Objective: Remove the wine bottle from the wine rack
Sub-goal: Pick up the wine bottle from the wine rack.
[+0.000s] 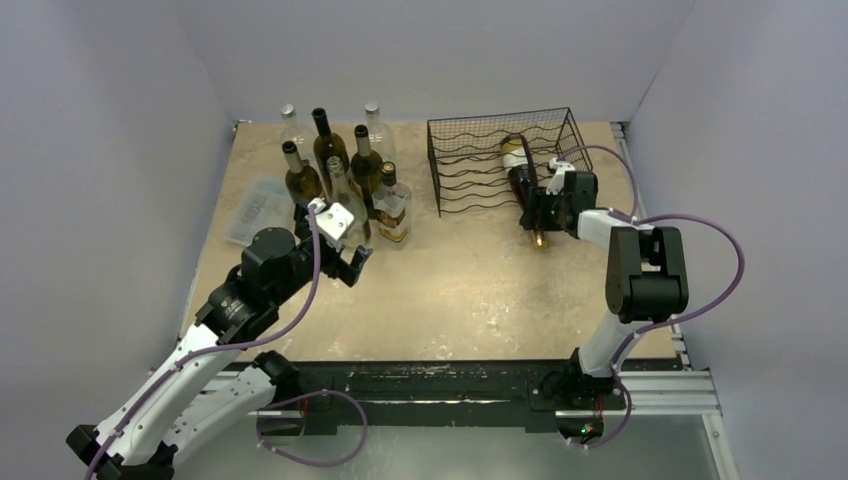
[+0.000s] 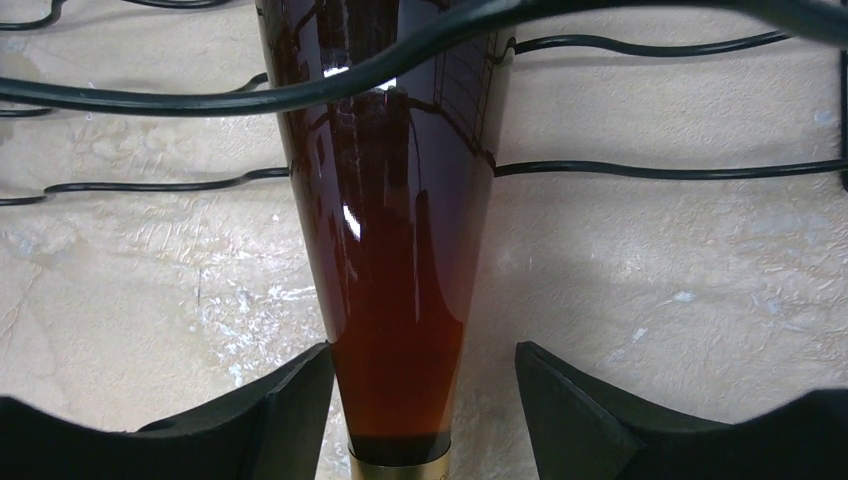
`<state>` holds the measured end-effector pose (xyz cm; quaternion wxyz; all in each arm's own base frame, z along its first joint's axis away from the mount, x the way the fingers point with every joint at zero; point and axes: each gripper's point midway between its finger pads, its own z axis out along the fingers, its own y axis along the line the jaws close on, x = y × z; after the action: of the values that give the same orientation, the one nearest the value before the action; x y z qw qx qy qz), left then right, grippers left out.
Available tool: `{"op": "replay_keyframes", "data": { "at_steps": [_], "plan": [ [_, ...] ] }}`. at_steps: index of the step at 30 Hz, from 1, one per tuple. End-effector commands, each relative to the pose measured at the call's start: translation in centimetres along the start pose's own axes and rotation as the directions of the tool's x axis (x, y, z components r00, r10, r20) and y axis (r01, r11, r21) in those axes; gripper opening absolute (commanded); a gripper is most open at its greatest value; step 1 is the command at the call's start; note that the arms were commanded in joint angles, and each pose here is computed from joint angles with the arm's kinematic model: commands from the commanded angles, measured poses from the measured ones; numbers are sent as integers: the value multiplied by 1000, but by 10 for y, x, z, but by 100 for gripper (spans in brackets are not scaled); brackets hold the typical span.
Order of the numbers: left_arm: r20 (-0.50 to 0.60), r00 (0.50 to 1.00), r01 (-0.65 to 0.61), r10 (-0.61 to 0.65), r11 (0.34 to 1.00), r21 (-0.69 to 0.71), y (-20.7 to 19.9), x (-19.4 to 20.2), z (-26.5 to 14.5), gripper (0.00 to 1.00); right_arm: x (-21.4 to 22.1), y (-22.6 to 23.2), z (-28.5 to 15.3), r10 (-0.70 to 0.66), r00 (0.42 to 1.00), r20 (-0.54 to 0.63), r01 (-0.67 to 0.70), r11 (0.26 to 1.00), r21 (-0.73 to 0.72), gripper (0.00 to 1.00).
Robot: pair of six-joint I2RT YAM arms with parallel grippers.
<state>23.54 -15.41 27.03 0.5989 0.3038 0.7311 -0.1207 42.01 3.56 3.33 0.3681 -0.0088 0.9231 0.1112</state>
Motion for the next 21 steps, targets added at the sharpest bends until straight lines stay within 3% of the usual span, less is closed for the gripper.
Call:
{"op": "replay_keyframes", "data": {
  "at_steps": [1, 7, 21],
  "plan": [
    [18, 1000, -10, 10, 1000, -24, 7, -9, -3, 100, -26, 3, 1, -18, 998, 60, 18, 1000, -2, 69],
    [15, 1000, -10, 10, 1000, -26, 7, -9, -2, 100, -22, 13, 7, -43, 998, 43, 43, 999, -18, 62],
    [13, 1000, -13, 13, 999, -30, 8, -8, -3, 100, -21, 21, 1, -53, 997, 48, 56, 997, -57, 17]
  ]
}}
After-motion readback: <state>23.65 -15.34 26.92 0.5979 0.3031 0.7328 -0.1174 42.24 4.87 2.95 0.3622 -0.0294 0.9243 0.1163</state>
